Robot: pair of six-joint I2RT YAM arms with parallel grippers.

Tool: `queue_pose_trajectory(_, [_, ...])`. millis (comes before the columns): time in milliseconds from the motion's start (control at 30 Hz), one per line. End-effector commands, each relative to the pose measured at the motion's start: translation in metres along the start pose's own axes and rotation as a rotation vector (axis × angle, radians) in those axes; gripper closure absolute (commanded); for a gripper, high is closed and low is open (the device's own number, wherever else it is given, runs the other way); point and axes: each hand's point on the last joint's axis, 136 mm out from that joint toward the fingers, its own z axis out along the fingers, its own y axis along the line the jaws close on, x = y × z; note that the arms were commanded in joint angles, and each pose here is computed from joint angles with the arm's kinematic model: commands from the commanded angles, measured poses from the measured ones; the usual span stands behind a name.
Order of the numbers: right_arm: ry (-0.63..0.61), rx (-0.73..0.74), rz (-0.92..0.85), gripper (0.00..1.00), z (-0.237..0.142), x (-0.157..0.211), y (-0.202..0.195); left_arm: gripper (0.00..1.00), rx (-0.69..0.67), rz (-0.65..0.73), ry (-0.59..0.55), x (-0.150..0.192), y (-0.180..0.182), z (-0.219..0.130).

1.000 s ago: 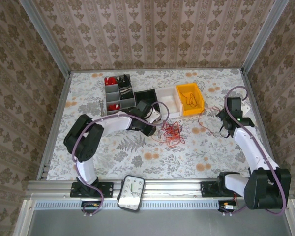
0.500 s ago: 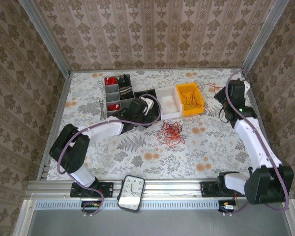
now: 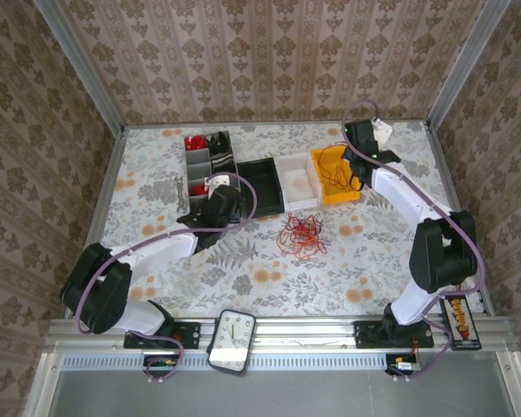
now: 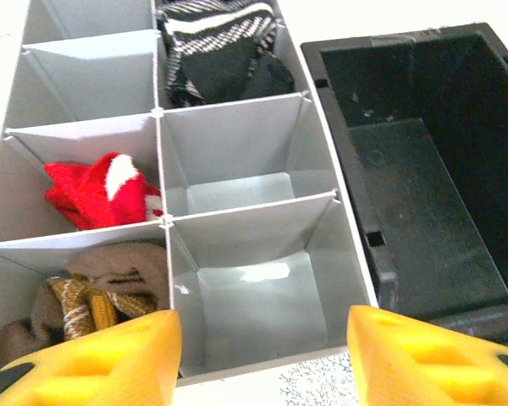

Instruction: Untangle the cables

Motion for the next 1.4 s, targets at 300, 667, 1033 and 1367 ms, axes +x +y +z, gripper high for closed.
queue_pose_trajectory(300, [0.036, 0.159, -0.177, 1.00, 0.015, 0.019, -0.009, 0.46, -0.058, -0.049, -0.024, -0.001, 0.013, 0.000])
queue_pose_trajectory(667, [0.161, 0.018, -0.305, 1.00, 0.025, 0.064, 0.028, 0.44, -0.007, 0.003, -0.007, -0.002, -0.004, 0.006])
queue_pose_trajectory(1033, [0.285, -0.033, -0.292, 1.00, 0.046, 0.097, 0.040, 0.42, 0.017, 0.039, 0.002, -0.001, -0.014, 0.007])
queue_pose_trajectory(1367, [0.367, -0.055, -0.222, 0.99, 0.077, 0.107, 0.038, 0.41, 0.084, 0.154, -0.005, -0.007, -0.046, 0.007])
